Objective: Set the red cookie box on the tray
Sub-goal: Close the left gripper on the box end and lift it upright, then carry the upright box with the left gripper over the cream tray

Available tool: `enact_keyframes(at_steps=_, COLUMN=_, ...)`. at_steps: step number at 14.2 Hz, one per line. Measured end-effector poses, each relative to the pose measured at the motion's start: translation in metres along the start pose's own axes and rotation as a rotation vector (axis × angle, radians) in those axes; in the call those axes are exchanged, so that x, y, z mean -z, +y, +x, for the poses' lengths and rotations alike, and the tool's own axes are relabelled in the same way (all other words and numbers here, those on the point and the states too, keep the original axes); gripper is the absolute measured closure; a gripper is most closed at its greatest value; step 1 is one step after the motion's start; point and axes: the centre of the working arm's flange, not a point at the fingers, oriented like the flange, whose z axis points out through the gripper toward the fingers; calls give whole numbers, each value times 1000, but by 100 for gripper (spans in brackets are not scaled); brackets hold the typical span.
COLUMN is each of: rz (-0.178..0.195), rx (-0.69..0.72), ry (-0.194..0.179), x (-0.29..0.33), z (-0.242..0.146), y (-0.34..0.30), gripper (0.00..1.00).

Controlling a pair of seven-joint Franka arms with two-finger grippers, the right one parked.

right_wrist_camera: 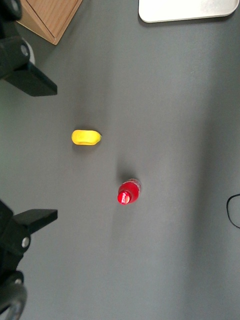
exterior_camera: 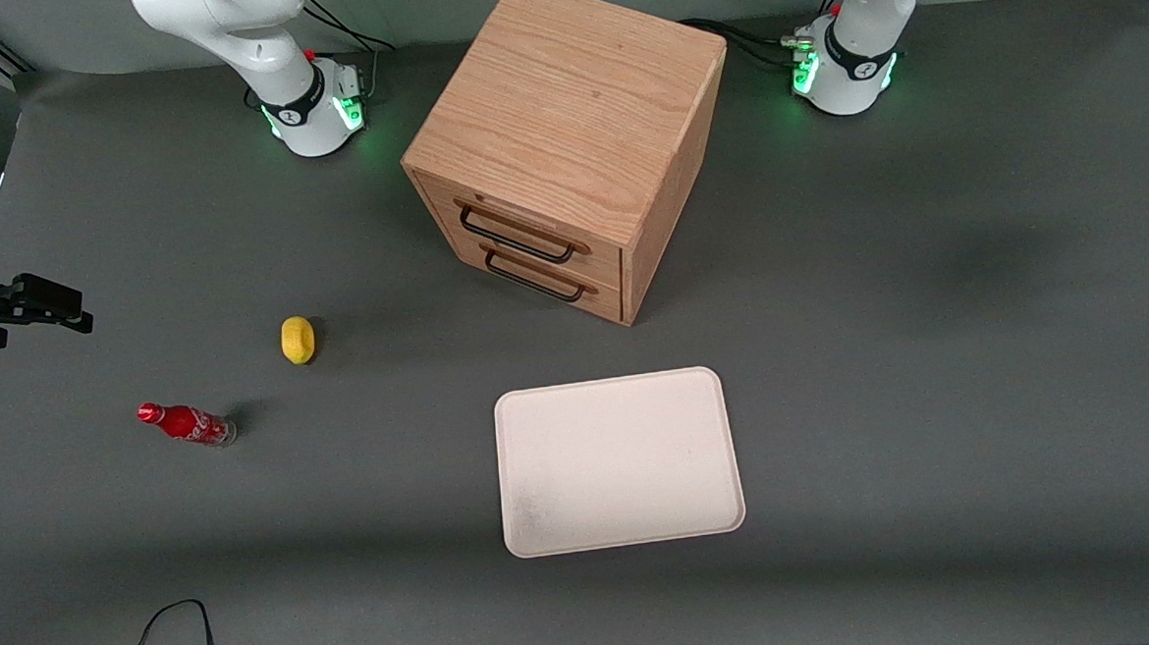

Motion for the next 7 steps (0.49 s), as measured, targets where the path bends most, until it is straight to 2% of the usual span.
enact_keyframes(at_steps=4, rz=-9, rx=109, ry=-27, x=12, z=74, y=43, gripper=96)
enact_keyframes(at_steps=7, rz=15, rx=238, ry=-43, x=21, z=150, y=97, gripper=96)
